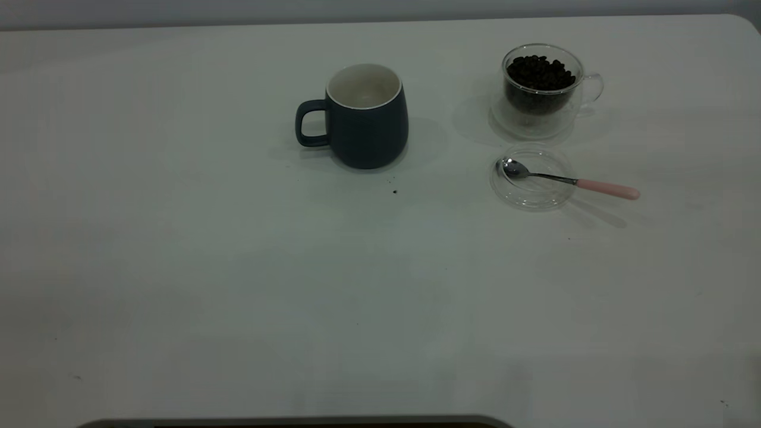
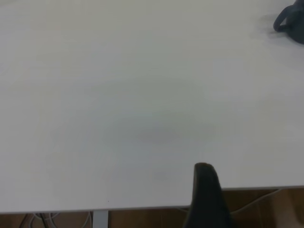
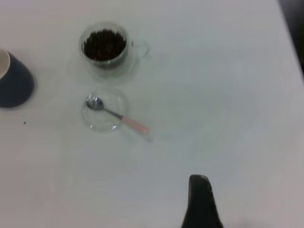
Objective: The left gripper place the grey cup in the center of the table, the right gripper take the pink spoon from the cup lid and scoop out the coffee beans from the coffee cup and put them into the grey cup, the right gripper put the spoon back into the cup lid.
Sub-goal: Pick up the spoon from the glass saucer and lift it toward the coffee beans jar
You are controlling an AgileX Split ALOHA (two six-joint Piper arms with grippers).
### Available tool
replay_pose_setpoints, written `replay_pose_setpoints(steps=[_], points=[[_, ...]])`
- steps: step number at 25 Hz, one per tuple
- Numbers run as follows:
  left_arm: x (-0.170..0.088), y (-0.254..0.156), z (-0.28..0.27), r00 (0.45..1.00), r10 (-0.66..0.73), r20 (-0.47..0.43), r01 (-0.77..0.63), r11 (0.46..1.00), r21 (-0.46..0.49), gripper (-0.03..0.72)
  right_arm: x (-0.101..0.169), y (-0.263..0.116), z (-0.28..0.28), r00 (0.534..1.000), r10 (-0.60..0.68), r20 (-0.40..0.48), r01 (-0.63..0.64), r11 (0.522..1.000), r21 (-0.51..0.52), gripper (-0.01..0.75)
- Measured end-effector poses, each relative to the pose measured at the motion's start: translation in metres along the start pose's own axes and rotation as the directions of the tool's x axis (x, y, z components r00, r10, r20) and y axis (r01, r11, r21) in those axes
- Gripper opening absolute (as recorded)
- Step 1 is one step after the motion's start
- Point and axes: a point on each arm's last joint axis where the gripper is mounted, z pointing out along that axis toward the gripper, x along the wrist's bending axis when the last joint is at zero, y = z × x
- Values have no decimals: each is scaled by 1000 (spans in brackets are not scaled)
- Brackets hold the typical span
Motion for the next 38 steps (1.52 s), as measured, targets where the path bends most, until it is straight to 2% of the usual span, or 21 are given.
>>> replay_pose_setpoints(steps=[6,9,19,21,24,27,29,32,38], points=[[0,0,0,1000,0,0,0,1000,0,565,0,12,86,998,67,17,-69,973,219,581],[0,0,0,1000,0,0,0,1000,0,565,2,17,119,993,112,22,-114,949,293,581],[0,0,0,1000,0,0,0,1000,0,565,6,46,195,969,245,-18,-214,881,422,581],[0,0,0,1000,0,0,0,1000,0,565,-3,48,207,948,319,-10,-278,839,467,581],[0,0,0,1000,0,0,0,1000,0,565,-20,39,222,899,439,10,-372,750,547,581],[0,0,0,1000,0,0,0,1000,0,565,-31,25,237,856,517,1,-405,670,622,581],[0,0,0,1000,0,0,0,1000,0,565,-32,18,246,830,557,-26,-406,636,656,581],[0,0,0,1000,0,0,0,1000,0,565,-30,5,261,795,604,-57,-418,613,670,581],[0,0,0,1000,0,0,0,1000,0,565,-32,-42,279,721,691,-42,-507,569,648,581]])
